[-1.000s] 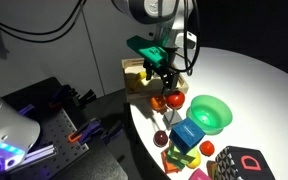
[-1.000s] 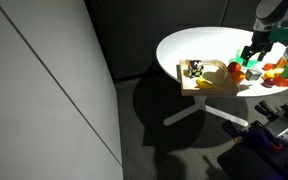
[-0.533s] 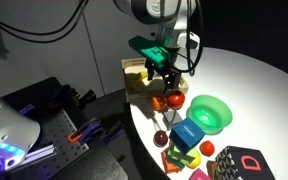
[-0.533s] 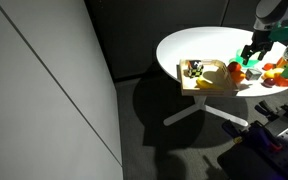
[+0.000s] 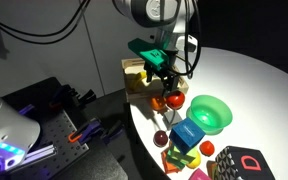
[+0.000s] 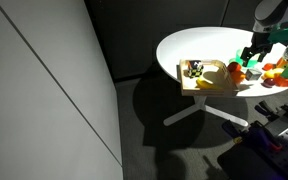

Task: Pick up the toy orange and put it in the green bowl

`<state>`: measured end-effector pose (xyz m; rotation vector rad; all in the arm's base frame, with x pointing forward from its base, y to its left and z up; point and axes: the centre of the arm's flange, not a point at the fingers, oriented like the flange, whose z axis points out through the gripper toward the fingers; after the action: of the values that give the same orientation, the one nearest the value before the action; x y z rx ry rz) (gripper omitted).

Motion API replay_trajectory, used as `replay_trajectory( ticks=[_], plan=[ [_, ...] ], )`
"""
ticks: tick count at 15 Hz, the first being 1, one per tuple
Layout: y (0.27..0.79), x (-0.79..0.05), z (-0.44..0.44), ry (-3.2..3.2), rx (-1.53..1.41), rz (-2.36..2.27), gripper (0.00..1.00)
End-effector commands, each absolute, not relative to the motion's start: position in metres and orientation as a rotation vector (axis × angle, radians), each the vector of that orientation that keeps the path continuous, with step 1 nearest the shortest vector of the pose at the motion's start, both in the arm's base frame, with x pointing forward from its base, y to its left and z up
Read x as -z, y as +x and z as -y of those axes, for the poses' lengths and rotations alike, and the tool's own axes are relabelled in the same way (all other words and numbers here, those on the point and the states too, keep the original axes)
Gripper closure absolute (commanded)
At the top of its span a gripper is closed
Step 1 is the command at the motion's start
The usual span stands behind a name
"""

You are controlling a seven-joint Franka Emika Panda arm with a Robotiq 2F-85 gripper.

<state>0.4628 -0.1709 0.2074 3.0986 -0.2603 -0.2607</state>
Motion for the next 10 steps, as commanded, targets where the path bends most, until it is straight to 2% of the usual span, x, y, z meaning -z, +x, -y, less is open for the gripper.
replay_trajectory(
  ticks=[1, 10],
  plan=[
    [0.465, -0.195, 0.172, 3.094, 0.218, 0.296, 0.0],
    [0.469, -0.165, 0.172, 3.074, 0.138, 0.312, 0.0]
  ],
)
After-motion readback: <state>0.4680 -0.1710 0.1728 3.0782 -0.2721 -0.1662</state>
